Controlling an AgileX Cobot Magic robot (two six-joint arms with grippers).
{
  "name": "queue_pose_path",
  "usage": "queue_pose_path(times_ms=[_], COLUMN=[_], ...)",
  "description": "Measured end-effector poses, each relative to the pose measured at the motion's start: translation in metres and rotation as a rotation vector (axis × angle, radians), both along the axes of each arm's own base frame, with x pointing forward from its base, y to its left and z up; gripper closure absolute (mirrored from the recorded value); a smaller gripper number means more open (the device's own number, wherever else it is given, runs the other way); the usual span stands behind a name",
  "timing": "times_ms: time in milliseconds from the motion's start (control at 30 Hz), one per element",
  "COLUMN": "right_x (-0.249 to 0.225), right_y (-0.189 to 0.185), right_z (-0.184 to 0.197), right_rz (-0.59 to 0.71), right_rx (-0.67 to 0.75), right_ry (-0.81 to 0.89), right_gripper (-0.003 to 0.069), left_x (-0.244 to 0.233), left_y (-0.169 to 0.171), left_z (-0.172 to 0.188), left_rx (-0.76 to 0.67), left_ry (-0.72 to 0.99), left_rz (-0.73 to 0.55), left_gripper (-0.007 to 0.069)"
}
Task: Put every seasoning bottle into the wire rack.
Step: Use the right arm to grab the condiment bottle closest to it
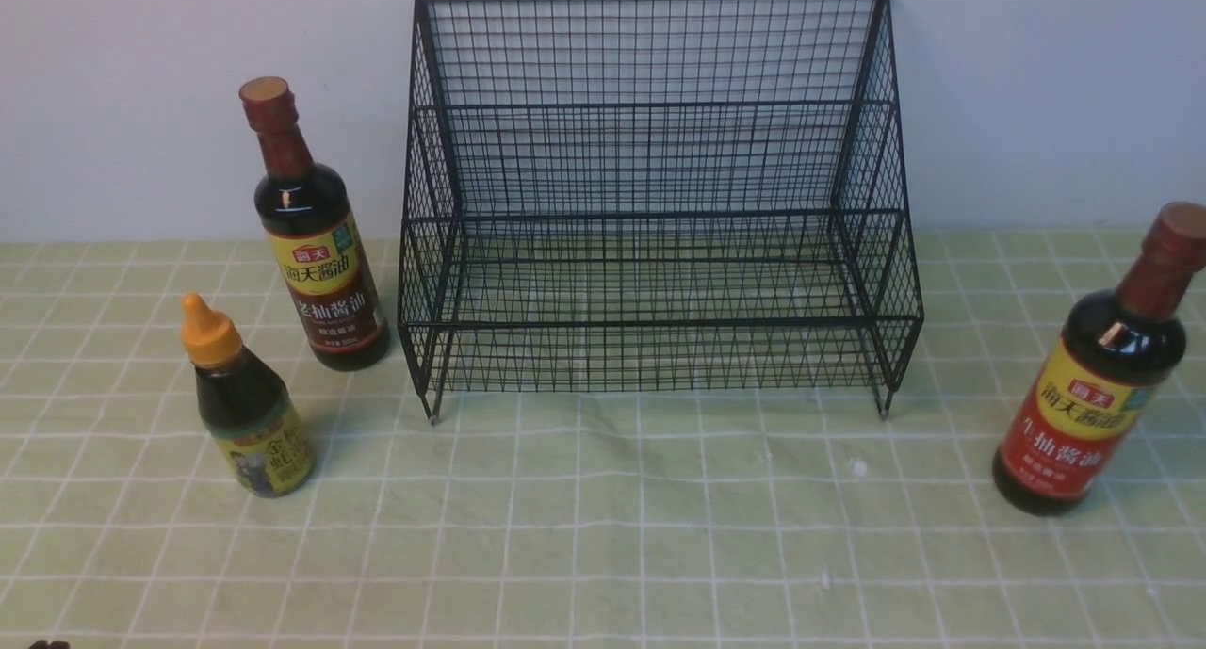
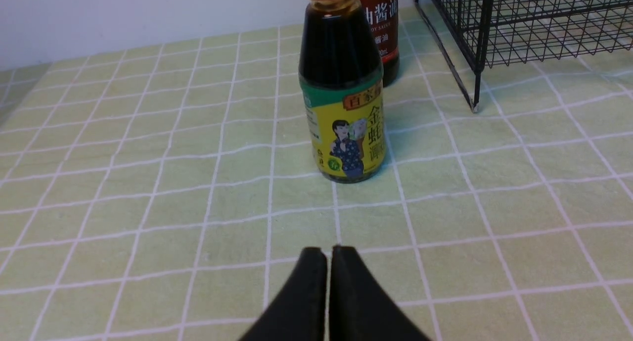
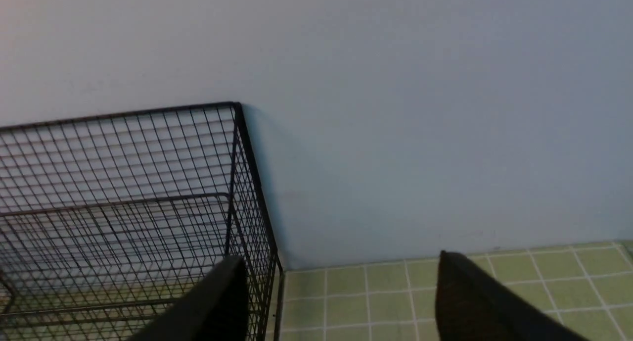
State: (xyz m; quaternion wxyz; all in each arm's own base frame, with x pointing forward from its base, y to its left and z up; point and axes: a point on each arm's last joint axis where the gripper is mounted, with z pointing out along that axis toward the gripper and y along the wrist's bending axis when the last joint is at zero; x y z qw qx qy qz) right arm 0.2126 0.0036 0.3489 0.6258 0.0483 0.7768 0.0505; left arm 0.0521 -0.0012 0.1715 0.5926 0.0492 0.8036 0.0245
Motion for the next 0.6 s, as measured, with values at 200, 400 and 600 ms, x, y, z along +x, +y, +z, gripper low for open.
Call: queue_pose_path(times_ms=[200, 400, 600], right_x=[0.035, 0.058, 0.063], right_y=[0.0, 0.001, 0.001], right_z=[-0.03, -0.062, -0.08], right_rz=[0.013, 0.023, 0.026], right_rx=[-0.063, -0.081, -0.085], right_ry=[0.083, 0.206, 0.32], right_gripper=[0.0041, 0.0043, 0.0217], left_x=[0.0, 0.0, 0.0], left_y=[0.0, 0.0, 0.0], left_z=[0.0, 0.0, 0.0], left_rx=[0.0, 0.0, 0.0], left_ry=[0.0, 0.0, 0.0], left_rz=[0.0, 0.0, 0.0], left_gripper=[0.0632, 0.0632, 0.0632])
